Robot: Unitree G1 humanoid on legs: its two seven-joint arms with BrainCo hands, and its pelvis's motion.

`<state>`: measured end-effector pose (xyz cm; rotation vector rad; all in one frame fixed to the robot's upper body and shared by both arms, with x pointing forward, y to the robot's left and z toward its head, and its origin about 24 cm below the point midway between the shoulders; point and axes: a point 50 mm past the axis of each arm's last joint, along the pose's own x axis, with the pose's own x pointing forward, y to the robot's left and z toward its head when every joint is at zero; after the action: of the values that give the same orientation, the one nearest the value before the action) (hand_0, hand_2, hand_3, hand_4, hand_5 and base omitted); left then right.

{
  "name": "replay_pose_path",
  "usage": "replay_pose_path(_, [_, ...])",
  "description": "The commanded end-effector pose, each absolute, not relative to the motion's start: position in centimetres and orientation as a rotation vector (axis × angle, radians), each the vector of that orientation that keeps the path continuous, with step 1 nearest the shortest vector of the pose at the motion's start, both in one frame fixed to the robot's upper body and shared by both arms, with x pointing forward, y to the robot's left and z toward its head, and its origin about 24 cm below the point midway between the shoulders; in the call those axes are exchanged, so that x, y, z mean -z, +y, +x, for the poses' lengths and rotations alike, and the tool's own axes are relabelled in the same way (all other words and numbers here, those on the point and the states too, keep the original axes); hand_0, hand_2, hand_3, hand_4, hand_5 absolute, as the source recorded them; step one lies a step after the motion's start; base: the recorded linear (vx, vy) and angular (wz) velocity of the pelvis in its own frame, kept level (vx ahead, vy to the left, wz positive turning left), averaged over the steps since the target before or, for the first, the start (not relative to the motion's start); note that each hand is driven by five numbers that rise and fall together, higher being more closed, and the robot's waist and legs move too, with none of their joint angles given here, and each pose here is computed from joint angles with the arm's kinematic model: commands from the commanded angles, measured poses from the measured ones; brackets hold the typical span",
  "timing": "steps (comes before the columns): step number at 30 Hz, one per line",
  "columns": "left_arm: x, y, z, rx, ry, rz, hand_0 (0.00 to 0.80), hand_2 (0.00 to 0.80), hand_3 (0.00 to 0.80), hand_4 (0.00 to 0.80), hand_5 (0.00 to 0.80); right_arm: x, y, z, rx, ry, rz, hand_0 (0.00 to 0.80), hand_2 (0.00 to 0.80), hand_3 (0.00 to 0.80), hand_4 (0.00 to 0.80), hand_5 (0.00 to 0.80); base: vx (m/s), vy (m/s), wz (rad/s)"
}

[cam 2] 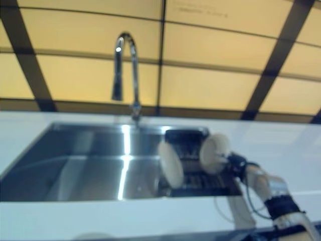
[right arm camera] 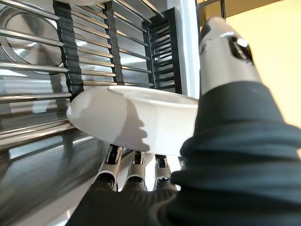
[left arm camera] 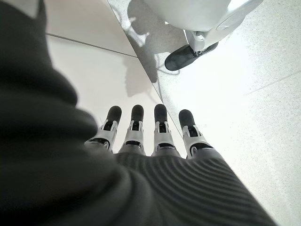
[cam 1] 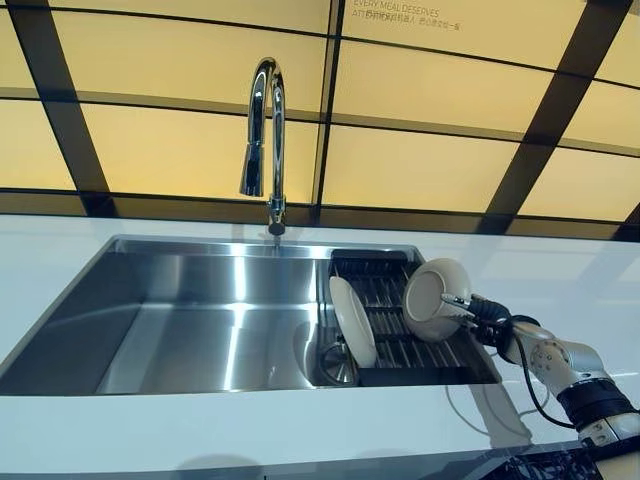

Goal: Take plates into dishwasher

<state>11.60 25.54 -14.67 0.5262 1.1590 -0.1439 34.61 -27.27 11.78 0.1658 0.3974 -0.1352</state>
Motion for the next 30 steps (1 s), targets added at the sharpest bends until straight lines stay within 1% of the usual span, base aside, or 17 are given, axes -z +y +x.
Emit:
replay_pose_path(1, [14.0, 25.7, 13.6, 0.177, 1.113, 0.581, 0.0, 0.0, 0.0, 0.0, 0.0, -14.4, -27.4, 36.3, 0.206, 0.341, 0.111, 0.0, 0.0, 0.0, 0.0, 0.0, 0.0, 0.0, 0.0])
replay_pose_path(6, [13.9, 25.4, 14.1, 0.183, 1.106, 0.58, 0.0, 0.0, 0.0, 0.0, 0.0, -15.2, -27.5, 36.9, 0.24, 0.338, 0.096, 0.0, 0.0, 0.0, 0.0, 0.0, 0.0, 0.0, 0.0])
replay_pose_path(7, [13.9, 25.3, 14.2, 0.183, 1.105, 0.581, 0.0, 0.0, 0.0, 0.0, 0.0, -15.4, -27.4, 37.0, 0.244, 0.338, 0.094, 0.097, 0.097, 0.097, 0.097, 0.097, 0.0, 0.0, 0.0])
replay_pose_path(9, [13.8, 25.3, 14.3, 0.184, 1.104, 0.583, 0.0, 0.0, 0.0, 0.0, 0.0, -15.6, -27.6, 37.2, 0.255, 0.337, 0.091, 0.248, 0.248, 0.248, 0.248, 0.248, 0.0, 0.0, 0.0])
replay_pose_path(12, [13.8, 25.4, 14.3, 0.183, 1.106, 0.585, 0.0, 0.0, 0.0, 0.0, 0.0, -15.8, -27.9, 37.3, 0.263, 0.338, 0.087, 0.373, 0.373, 0.373, 0.373, 0.373, 0.0, 0.0, 0.0])
replay_pose_path(13, [13.8, 25.4, 14.3, 0.184, 1.106, 0.586, 0.0, 0.0, 0.0, 0.0, 0.0, -15.9, -28.0, 37.3, 0.267, 0.337, 0.087, 0.445, 0.445, 0.445, 0.445, 0.445, 0.001, 0.008, 0.04])
replay_pose_path(17, [13.8, 25.5, 14.2, 0.185, 1.106, 0.589, 0.0, 0.0, 0.0, 0.0, 0.0, -16.1, -28.6, 37.3, 0.277, 0.336, 0.082, 0.493, 0.493, 0.493, 0.493, 0.493, 0.0, 0.003, 0.02])
replay_pose_path(18, [13.8, 25.6, 14.2, 0.184, 1.106, 0.59, 0.0, 0.0, 0.0, 0.0, 0.0, -16.1, -28.7, 37.3, 0.278, 0.336, 0.08, 0.552, 0.552, 0.552, 0.552, 0.552, 0.0, 0.0, 0.0])
replay_pose_path(19, [13.8, 25.6, 14.2, 0.184, 1.106, 0.591, 0.0, 0.0, 0.0, 0.0, 0.0, -16.0, -28.7, 37.3, 0.277, 0.336, 0.08, 0.571, 0.571, 0.571, 0.571, 0.571, 0.0, 0.0, 0.0])
replay_pose_path(21, [13.8, 25.5, 14.2, 0.184, 1.106, 0.591, 0.0, 0.0, 0.0, 0.0, 0.0, -15.9, -28.7, 37.3, 0.275, 0.338, 0.076, 0.637, 0.637, 0.637, 0.637, 0.637, 0.0, 0.0, 0.0])
replay_pose_path(22, [13.8, 25.5, 14.2, 0.185, 1.106, 0.591, 0.0, 0.0, 0.0, 0.0, 0.0, -15.9, -28.7, 37.3, 0.276, 0.334, 0.073, 0.687, 0.687, 0.687, 0.687, 0.687, 0.0, 0.0, 0.0])
replay_pose_path(24, [13.8, 25.5, 14.3, 0.187, 1.105, 0.592, 0.0, 0.0, 0.0, 0.0, 0.0, -15.9, -28.7, 37.2, 0.276, 0.333, 0.068, 0.75, 0.75, 0.75, 0.75, 0.75, 0.0, 0.0, 0.0])
replay_pose_path(25, [13.8, 25.4, 14.3, 0.186, 1.103, 0.591, 0.0, 0.0, 0.0, 0.0, 0.0, -15.9, -28.7, 37.3, 0.275, 0.331, 0.065, 0.8, 0.8, 0.8, 0.8, 0.8, 0.0, 0.0, 0.0])
replay_pose_path(30, [13.7, 25.5, 14.5, 0.183, 1.099, 0.592, 0.0, 0.0, 0.0, 0.0, 0.0, -16.1, -28.6, 37.4, 0.269, 0.318, 0.061, 0.8, 0.8, 0.8, 0.8, 0.8, 0.0, 0.0, 0.0])
